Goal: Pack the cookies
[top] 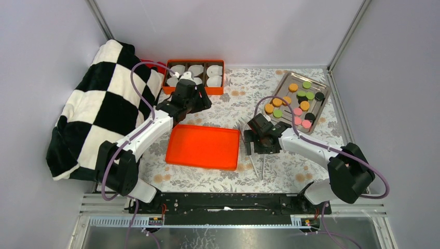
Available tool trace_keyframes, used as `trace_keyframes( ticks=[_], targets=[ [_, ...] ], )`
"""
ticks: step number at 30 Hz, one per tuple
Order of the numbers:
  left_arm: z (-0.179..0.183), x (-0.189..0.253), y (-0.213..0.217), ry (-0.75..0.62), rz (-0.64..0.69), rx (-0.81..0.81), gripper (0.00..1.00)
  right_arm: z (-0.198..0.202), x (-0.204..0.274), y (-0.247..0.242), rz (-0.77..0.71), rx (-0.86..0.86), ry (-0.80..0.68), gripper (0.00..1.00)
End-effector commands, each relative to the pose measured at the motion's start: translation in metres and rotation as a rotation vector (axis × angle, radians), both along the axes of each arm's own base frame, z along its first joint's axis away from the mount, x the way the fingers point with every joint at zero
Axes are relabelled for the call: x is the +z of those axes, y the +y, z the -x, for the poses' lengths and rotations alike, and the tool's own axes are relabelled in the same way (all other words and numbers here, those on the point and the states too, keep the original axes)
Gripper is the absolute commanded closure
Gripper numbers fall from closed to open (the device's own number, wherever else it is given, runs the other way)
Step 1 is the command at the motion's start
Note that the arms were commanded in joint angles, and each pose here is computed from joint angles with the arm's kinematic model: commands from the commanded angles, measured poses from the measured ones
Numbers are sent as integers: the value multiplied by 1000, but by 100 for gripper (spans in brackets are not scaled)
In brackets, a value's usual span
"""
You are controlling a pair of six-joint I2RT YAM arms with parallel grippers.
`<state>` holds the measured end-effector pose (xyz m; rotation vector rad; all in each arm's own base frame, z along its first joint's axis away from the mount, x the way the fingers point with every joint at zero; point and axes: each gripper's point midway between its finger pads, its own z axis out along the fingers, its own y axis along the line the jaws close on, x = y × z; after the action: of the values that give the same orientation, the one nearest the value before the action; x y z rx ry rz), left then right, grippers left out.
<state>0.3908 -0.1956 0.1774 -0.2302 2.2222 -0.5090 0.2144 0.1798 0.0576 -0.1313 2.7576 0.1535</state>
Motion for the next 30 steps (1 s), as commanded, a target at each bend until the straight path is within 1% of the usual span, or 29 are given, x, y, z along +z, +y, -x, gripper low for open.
trace_keyframes(
  ticks=[1,9,18,23,25,27,30],
  targets=[
    [4,7,1,-31,1,0,32,0,-9,0,26,-42,13,0],
    [5,4,6,-36,-21,7,32,-2,-38,-3,89,-51,57,0],
    [5,-2,5,-28,-26,0,32,-27,-52,0,173,-75,27,0],
    [9,-11,6,-11,-30,-2,31,-19,-69,-1,180,-68,80,1],
    [10,-12,7,-10,-31,0,31,-12,-73,-2,174,-64,97,10],
    [11,-14,7,-7,-31,1,32,-7,-73,-5,169,-66,105,20],
    [12,-16,6,-1,-23,-5,31,-6,-64,-10,175,-73,86,34]
  ],
)
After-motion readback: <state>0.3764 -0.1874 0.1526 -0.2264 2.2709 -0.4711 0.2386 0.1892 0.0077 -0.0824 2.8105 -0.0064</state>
